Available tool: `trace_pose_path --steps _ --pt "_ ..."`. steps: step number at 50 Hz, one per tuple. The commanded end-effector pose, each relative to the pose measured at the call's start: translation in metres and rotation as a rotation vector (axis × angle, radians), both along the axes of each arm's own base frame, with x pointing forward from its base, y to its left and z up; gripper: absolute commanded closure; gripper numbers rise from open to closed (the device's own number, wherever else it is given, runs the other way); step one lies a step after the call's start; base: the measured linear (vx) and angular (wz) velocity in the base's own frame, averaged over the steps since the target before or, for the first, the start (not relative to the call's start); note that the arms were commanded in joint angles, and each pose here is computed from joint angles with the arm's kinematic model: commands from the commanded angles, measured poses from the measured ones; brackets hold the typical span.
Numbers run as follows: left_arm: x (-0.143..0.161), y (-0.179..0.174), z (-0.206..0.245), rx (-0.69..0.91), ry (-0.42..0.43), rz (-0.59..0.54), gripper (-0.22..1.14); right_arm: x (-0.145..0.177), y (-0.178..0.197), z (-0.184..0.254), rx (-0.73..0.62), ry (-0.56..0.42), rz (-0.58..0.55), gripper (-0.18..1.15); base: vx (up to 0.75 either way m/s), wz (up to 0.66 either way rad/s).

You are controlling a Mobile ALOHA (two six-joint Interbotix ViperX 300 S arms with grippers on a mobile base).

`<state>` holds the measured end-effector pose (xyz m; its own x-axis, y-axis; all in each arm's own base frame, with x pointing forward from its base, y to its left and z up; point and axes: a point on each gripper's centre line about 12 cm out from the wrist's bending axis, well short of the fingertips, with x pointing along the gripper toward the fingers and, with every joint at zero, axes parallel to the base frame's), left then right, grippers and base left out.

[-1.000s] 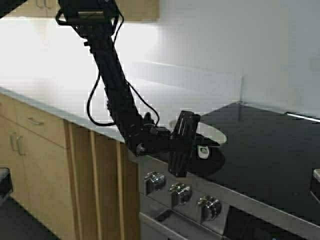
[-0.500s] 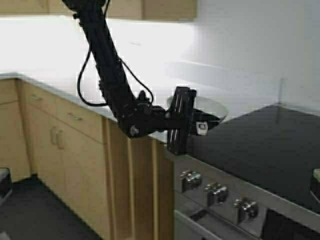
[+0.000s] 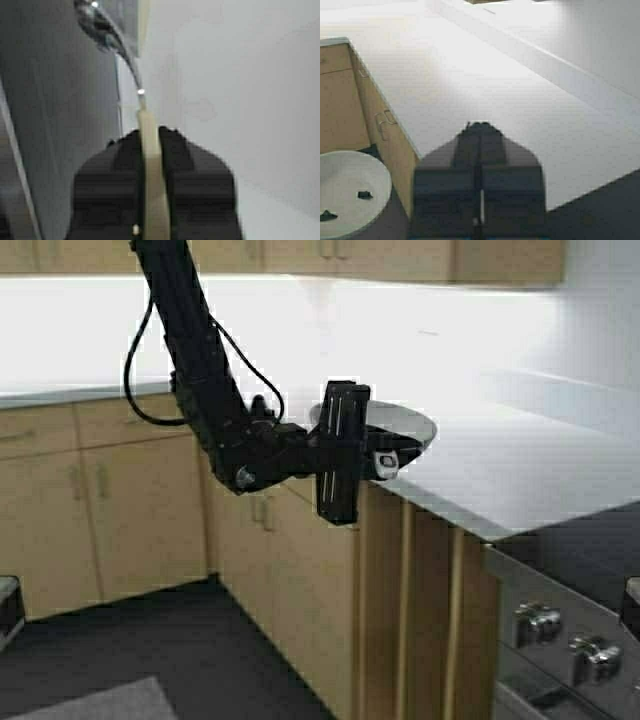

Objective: Wash the pan

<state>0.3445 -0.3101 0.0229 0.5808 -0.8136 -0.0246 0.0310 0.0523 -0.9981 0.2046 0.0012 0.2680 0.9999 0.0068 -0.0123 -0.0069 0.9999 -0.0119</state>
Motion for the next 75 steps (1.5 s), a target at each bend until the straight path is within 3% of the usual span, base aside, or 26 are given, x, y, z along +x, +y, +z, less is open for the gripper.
trace_pose_path --steps 1,41,75 --pt "0.000 0.000 0.030 -0.020 -0.083 0.005 0.89 0.003 0.000 0.005 -0.003 -0.011 0.002 0.91 0.06 0.38" --pt "-0.023 0.018 0.021 -0.023 -0.083 0.010 0.89 0.003 0.002 0.001 -0.041 0.003 0.012 0.91 0.08 0.48" --pt "-0.014 0.020 0.018 -0.040 -0.077 0.072 0.89 0.004 0.002 0.004 -0.031 -0.003 0.012 0.91 0.10 0.66"
